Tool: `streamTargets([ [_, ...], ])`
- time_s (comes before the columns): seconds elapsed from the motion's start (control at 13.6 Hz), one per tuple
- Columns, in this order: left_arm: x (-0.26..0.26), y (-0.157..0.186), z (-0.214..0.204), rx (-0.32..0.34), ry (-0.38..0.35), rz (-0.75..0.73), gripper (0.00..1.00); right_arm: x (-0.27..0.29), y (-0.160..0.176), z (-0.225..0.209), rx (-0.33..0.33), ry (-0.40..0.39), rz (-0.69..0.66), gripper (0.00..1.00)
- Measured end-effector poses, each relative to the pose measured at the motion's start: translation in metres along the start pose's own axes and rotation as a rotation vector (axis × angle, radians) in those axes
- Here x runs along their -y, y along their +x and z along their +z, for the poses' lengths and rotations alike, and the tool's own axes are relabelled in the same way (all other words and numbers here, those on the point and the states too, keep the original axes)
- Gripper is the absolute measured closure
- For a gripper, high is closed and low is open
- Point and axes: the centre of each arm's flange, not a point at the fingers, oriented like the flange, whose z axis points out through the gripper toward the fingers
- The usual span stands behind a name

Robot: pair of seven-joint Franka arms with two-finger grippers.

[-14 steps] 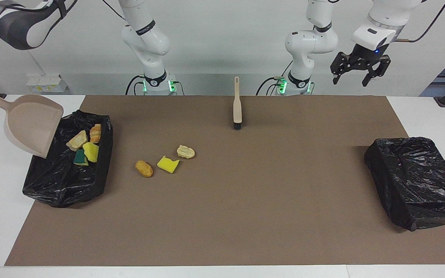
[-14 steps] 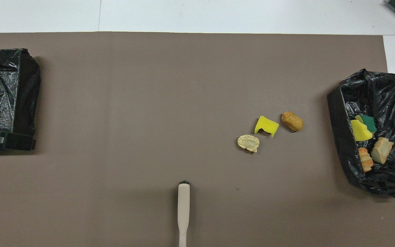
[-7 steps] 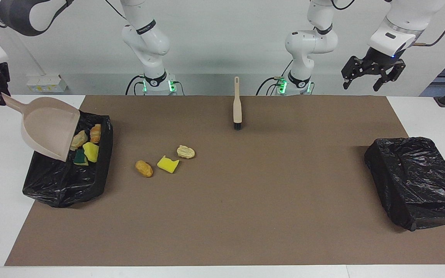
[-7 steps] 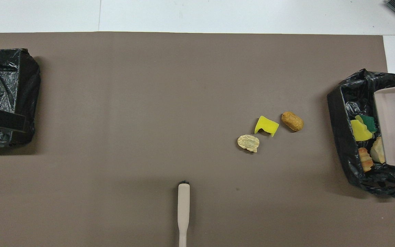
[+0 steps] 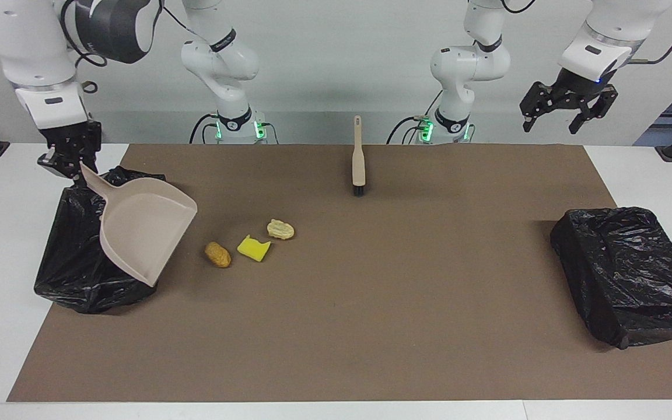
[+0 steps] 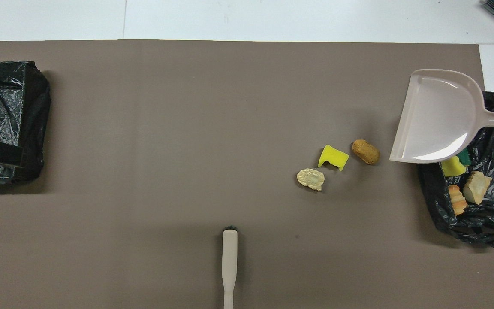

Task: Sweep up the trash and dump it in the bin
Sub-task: 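Lift the emptied dustpan out of the bag with the right gripper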

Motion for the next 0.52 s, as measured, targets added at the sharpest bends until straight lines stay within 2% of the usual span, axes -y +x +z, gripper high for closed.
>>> streamTargets([
  [0.22, 0.002, 0.000, 0.000, 0.000, 0.001, -0.005, 0.00, 0.021, 0.062, -0.003, -0.019, 0.018, 0.183, 0.67],
  [0.37, 0.003, 0.000, 0.000, 0.000, 0.001, -0.005, 0.00, 0.039, 0.103, 0.001, -0.059, 0.063, 0.300, 0.67],
  [0.52, 0.007, 0.000, 0.000, 0.000, 0.001, -0.014, 0.00, 0.059, 0.141, 0.006, -0.069, 0.106, 0.429, 0.67],
])
